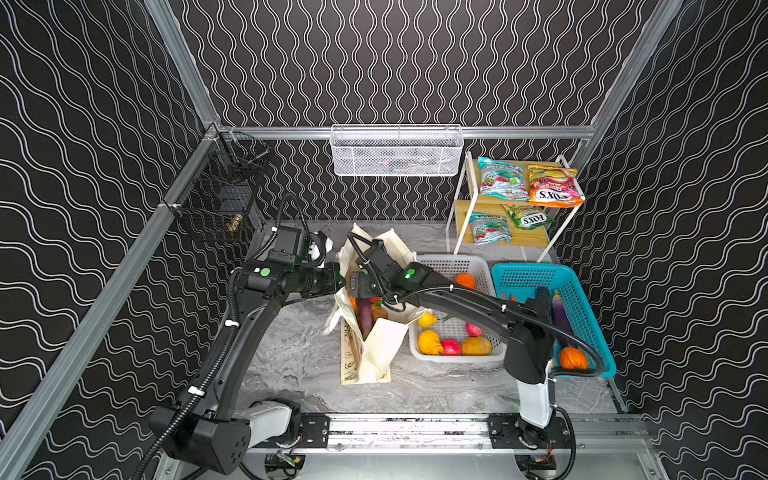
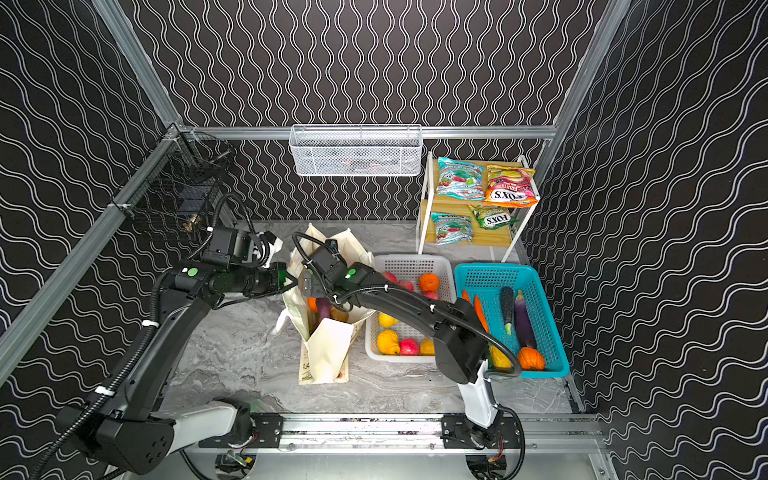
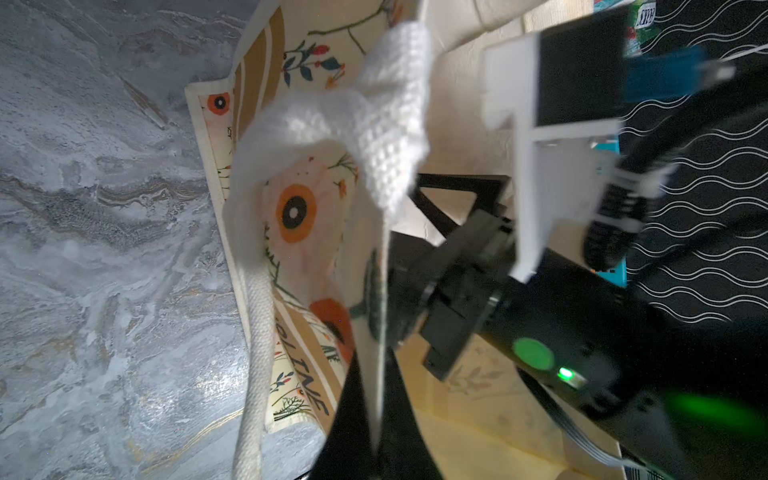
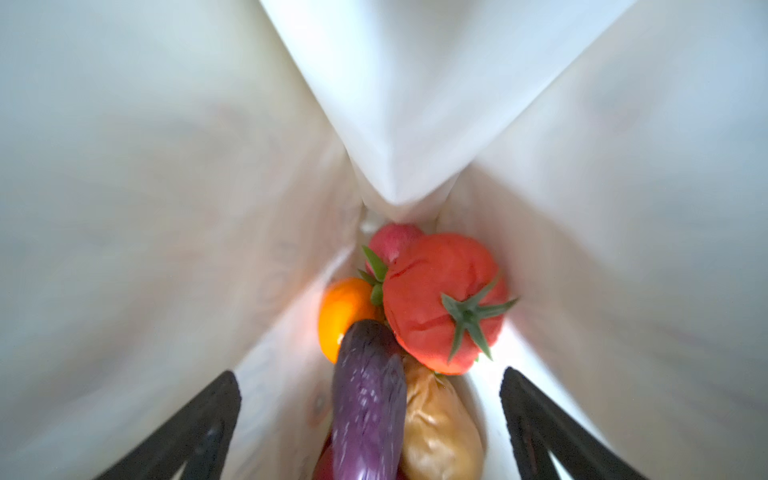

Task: Place the food into the grocery bag and tie it
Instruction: 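Lower the eggplant into the tote and open the right gripper, then withdraw the right gripper from the tote toward the snack shelf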

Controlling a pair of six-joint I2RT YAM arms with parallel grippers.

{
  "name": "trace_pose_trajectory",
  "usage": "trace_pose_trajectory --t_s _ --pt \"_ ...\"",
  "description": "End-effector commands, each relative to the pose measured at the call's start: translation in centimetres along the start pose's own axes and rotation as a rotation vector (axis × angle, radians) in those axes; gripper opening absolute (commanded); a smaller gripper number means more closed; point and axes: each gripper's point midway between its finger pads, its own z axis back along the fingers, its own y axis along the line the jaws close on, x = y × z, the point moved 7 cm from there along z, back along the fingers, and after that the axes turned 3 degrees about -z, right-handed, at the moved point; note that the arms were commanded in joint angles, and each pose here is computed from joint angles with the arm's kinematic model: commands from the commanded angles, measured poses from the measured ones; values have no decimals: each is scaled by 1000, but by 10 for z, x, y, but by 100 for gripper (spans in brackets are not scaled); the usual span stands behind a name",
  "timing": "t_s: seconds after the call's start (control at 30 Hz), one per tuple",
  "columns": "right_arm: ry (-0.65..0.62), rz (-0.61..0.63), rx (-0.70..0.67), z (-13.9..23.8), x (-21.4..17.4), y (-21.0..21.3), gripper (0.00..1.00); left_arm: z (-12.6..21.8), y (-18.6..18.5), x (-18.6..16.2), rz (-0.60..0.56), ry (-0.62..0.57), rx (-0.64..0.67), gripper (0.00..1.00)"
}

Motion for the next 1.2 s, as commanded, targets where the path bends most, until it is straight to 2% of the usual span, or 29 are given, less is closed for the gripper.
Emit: trace_pose_trajectory --t_s 0.0,0.13,0.23,0.37,0.43,0.5,0.67,0.83,0.97,1.07,1.17 --pt "-68 11 -5 31 20 0 99 1 -3 4 -12 -15 -15 0" --pt "-196 -10 64 96 51 2 99 0 -2 4 -10 -13 -7 0" --pt "-352 -46 53 146 72 -12 99 -3 -1 4 -7 -9 -7 0" --pt "-590 -46 74 213 86 -40 99 -5 0 4 -3 -7 -8 0" --pt "-720 -116 37 242 90 -63 99 -6 0 4 -4 -7 -11 0" --pt "-798 -116 16 264 98 -83 99 -7 0 4 -3 -7 -13 0" --pt "-777 -246 -117 288 126 -144 97 -8 -1 5 -4 -6 -18 0" --pt "-856 -442 -160 305 129 -211 79 -8 -2 5 -6 -7 -21 0" --pt "-881 -548 -219 309 131 -256 73 -9 -2 3 -5 -3 -31 0" --pt "-880 -621 -213 305 131 -284 69 -11 -3 0 -9 5 -33 0" --pt "-813 -710 -166 291 131 -313 65 -12 -2 -2 -11 8 -33 0"
